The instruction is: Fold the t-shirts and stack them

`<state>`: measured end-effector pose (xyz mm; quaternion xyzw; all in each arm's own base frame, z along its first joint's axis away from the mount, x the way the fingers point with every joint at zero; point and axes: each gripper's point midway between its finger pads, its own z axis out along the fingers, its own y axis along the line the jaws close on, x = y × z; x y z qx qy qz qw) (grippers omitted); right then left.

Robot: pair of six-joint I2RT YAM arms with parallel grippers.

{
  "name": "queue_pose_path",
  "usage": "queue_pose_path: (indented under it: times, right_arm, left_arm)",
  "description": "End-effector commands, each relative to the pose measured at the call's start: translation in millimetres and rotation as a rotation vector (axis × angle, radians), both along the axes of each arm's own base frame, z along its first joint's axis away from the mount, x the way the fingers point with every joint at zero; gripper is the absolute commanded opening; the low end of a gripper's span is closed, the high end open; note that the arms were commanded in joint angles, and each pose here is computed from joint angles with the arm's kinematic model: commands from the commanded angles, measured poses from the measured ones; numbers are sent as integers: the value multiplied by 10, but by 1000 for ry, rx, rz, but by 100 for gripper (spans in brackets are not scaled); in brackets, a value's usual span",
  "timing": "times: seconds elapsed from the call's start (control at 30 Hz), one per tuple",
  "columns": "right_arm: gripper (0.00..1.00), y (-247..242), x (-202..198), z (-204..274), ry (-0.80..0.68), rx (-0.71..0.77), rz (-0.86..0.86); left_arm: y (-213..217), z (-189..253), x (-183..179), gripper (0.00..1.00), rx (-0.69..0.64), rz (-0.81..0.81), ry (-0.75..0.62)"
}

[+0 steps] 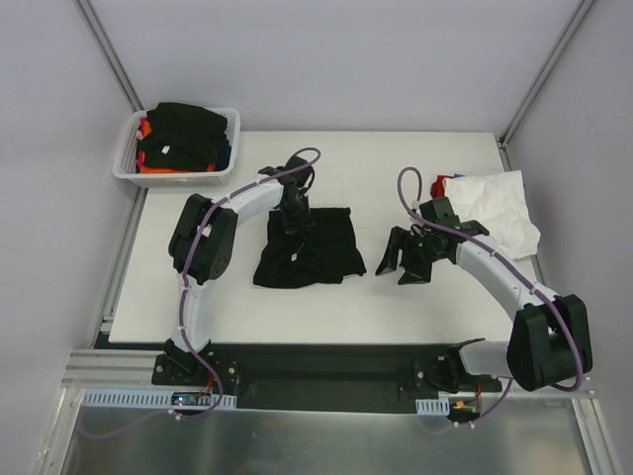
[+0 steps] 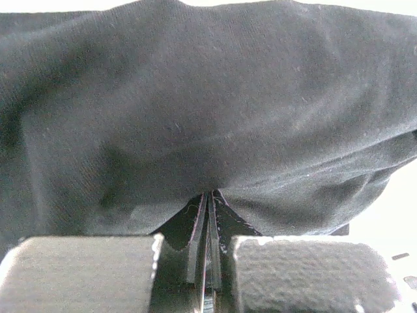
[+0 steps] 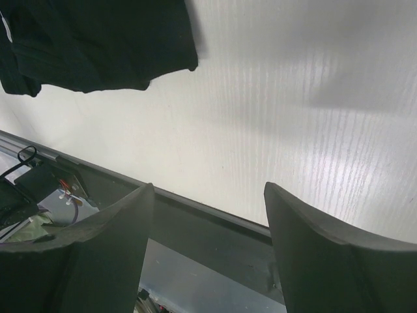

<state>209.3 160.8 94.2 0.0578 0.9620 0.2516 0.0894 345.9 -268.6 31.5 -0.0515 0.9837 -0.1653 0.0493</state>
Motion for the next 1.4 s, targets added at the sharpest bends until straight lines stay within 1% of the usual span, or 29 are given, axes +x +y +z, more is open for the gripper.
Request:
queue_pose_path:
  times: [0.0,0.23,0.37,0.5,0.63,0.73,0.87,0.97,1.1,1.23,1.37]
  right_arm:
    - [72,-17,7,91,-21,3,-23]
    - [72,-2,22,76,-15,8,-27]
    - [72,1,26,63,-13,5,-26]
    - [72,19,73,84,-14,10,-26]
    - [72,63,146,126,-14,22,-20]
    - [72,89,217,160,-15,23,-15]
    - [72,127,276,151,-8,26,-2]
    - [72,136,282,126,1,23,7]
    - [72,137,261,68,13,21,6]
    - [72,144,227,31,21,19,11]
    - [72,126,210,37,19,15,9]
  left_arm:
    - [210,99,-65,0,72,86,-22]
    - [272,13,-156,0,87,54,-5]
    - [242,76,-122,0,71,25,-26]
    - [175,394,39,0,34,13,-117]
    - [126,842,156,4,-9,14,-210]
    - [159,960,175,4,-14,23,-219]
    - [326,873,126,4,14,39,-189]
    - [527,695,58,3,49,59,-143]
    - [798,336,-91,2,112,77,-54]
    - [969,97,-154,1,150,77,-14]
    - [1103,-26,-139,0,174,84,8]
